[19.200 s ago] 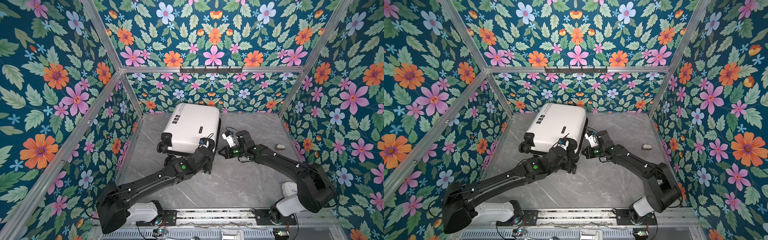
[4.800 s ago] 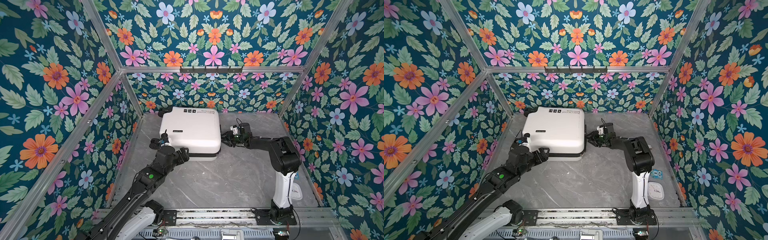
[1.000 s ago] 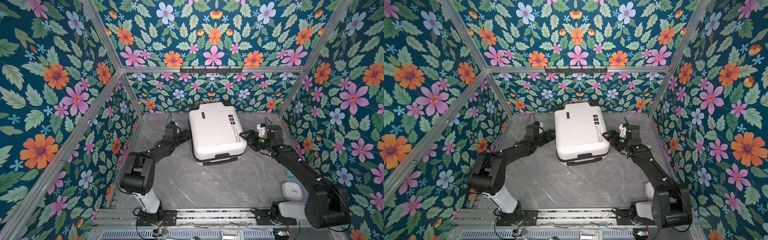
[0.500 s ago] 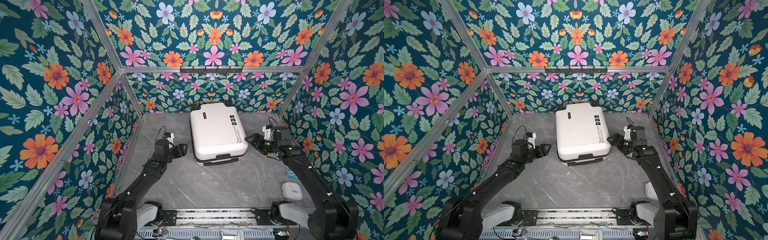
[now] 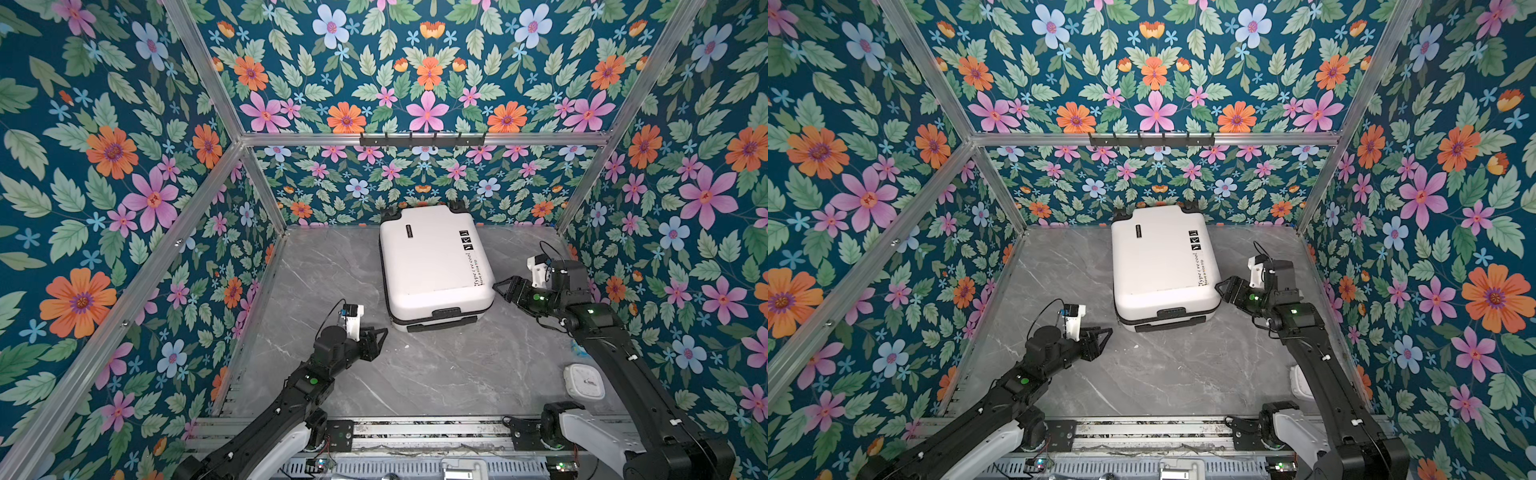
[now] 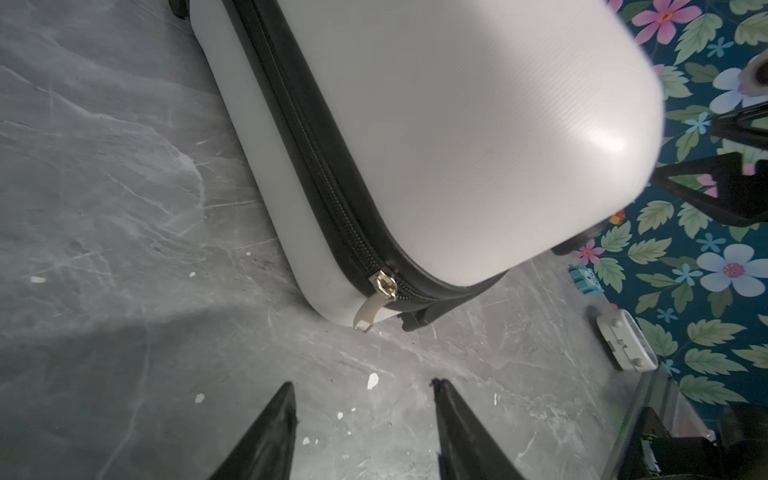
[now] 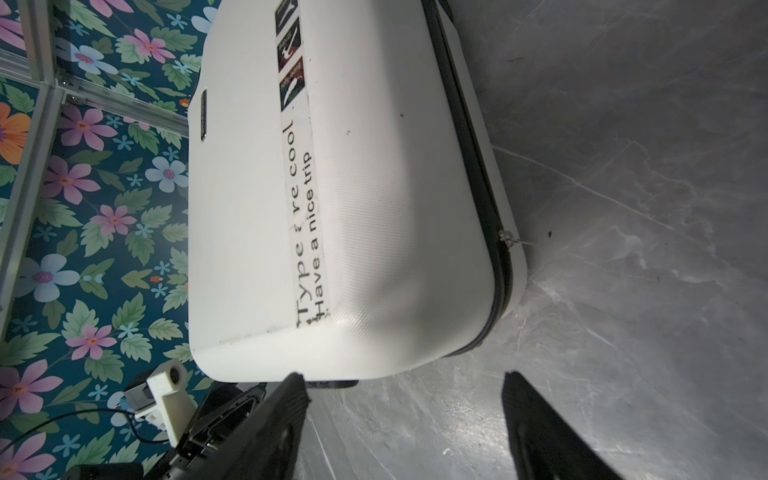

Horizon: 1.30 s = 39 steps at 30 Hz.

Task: Pack the luggage

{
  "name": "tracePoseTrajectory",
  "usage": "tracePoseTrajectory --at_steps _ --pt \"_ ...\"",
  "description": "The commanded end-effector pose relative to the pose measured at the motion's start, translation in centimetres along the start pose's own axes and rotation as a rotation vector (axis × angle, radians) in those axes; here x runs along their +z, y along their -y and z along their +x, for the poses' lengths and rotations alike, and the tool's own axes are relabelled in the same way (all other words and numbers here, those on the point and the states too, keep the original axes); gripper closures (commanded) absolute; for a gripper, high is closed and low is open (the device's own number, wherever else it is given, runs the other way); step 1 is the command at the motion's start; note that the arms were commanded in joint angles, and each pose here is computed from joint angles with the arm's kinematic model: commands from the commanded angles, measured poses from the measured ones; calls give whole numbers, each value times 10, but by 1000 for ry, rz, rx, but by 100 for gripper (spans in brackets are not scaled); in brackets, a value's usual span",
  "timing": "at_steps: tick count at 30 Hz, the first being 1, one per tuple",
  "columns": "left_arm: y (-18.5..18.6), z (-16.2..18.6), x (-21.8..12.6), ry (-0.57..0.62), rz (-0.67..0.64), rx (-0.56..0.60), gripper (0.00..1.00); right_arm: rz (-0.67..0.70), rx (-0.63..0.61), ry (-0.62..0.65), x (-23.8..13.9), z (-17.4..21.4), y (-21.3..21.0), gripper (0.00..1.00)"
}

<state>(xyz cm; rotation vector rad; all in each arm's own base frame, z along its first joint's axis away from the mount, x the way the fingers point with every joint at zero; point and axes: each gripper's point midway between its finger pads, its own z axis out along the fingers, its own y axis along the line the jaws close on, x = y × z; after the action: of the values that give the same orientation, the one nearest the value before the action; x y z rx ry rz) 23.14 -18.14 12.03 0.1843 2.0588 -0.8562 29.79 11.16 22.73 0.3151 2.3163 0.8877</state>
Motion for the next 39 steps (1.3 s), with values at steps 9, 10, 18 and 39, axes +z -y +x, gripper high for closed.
tracePoseTrajectory --at_steps 9,10,18,39 --pt "9 -12 12 126 34 200 61 1 22 -15 2 11 4 25" --pt "8 -11 13 121 30 210 62 0 22 -12 2 11 4 25" --pt "7 -8 28 95 19 250 70 -16 38 -16 7 9 2 25" --pt "11 -2 50 51 28 296 69 -25 54 -27 10 14 5 25"
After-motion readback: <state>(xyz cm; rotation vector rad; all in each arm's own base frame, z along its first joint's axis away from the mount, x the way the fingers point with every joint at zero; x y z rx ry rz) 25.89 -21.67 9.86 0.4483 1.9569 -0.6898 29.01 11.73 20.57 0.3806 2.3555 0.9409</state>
